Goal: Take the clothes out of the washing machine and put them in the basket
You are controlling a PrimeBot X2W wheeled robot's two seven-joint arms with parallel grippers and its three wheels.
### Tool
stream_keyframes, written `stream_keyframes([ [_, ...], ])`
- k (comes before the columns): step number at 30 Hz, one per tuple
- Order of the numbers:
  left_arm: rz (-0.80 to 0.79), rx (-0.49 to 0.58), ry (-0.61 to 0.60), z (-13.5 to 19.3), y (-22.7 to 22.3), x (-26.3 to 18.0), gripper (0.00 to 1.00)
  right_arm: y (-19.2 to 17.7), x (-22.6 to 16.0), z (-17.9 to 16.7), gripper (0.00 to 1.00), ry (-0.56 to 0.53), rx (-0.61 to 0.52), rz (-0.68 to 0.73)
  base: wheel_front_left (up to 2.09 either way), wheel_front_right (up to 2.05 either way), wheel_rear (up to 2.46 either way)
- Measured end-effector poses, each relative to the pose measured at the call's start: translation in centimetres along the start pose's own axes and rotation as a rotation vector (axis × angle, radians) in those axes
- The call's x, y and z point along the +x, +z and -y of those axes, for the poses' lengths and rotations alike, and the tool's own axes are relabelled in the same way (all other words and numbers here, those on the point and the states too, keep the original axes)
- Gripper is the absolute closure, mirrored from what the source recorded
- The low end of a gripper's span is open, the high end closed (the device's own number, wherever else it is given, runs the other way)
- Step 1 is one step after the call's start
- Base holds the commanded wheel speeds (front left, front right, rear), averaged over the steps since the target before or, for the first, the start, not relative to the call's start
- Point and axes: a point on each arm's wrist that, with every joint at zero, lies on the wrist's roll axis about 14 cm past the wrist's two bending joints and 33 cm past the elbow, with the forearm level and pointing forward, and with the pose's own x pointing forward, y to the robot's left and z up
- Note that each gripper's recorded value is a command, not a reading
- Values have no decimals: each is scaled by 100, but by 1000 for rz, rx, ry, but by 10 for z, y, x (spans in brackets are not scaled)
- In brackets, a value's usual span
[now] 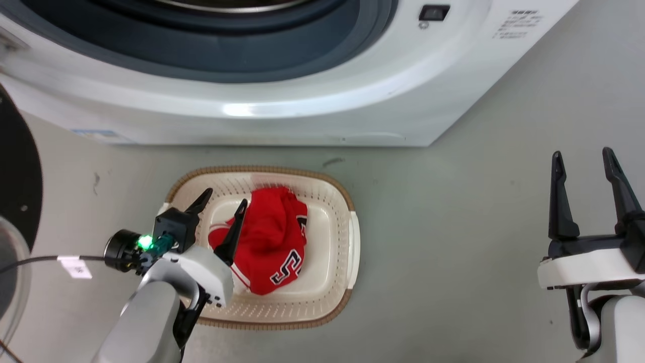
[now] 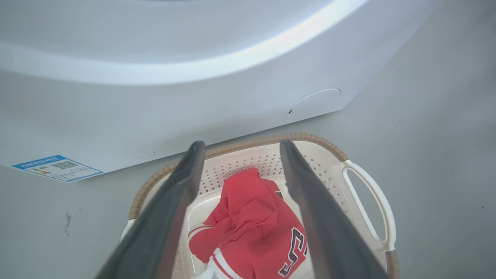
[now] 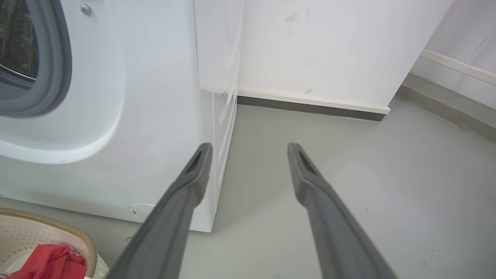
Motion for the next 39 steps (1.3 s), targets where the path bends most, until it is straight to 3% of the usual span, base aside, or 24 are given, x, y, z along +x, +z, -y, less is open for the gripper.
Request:
stream_keyframes([
  [13,274,80,57,2,86,-57,0,51,-35,8,0,-22,33,110,0,0,0],
  [20,333,125,39,4,110,-58,0,62,-54,19,0,-57,60,133,0,0,0],
  [29,346,165,-29,-9,159,0,0,48,-62,41,0,-123,75,96,0,0,0],
  [39,148,212,-41,-38,205,103,0,15,-55,60,0,-189,116,7,0,0,0],
])
